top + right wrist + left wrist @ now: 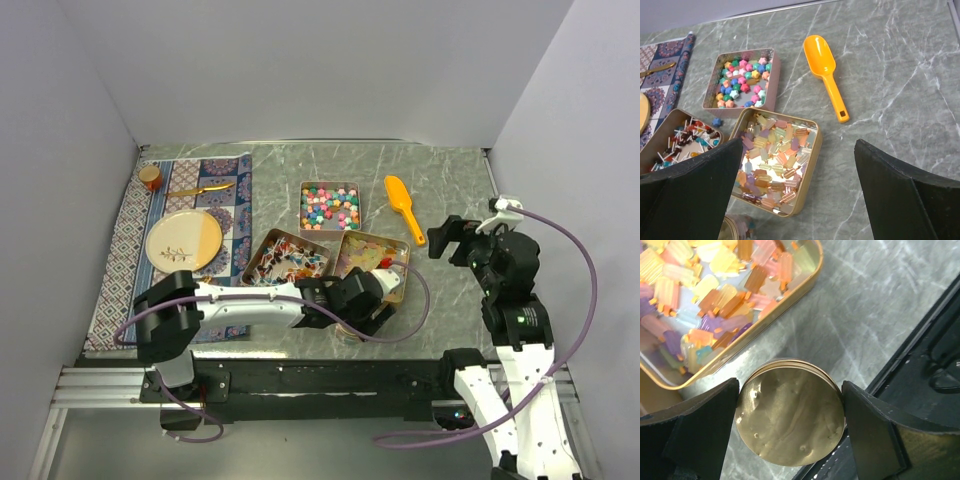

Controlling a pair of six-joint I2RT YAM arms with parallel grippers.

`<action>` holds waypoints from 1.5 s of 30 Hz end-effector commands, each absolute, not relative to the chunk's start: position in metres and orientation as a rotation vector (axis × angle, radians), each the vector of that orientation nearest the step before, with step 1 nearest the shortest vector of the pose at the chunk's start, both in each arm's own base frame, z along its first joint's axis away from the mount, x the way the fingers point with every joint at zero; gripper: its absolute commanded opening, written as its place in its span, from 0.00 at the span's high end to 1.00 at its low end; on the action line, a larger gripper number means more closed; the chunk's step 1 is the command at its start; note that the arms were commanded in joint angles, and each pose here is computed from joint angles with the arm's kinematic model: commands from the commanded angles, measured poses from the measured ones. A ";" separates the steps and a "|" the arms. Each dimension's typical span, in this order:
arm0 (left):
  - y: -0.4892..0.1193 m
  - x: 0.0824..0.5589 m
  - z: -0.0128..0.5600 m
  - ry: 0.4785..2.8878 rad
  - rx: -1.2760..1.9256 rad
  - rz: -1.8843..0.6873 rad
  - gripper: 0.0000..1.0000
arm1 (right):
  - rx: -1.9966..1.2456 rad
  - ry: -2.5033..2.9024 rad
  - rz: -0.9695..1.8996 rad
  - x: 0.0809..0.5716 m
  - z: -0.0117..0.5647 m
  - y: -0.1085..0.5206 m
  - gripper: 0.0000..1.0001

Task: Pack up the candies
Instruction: Close the bottle lid on the packing bottle.

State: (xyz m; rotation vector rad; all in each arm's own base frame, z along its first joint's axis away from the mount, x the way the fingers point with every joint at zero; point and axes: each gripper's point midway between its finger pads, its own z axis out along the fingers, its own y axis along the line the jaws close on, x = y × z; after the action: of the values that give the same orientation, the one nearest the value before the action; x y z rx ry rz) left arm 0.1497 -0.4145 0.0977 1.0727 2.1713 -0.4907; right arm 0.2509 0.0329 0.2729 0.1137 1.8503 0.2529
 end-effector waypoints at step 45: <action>-0.440 0.151 0.039 2.274 1.097 -0.333 0.03 | -0.418 1.592 0.181 0.187 0.377 0.058 0.00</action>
State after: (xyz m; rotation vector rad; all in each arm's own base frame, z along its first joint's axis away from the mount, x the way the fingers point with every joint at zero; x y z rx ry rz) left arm 0.1527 -0.4364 0.0286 1.1111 2.2714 -0.3244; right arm 0.1626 0.0656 0.4106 -0.4438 1.4565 0.1970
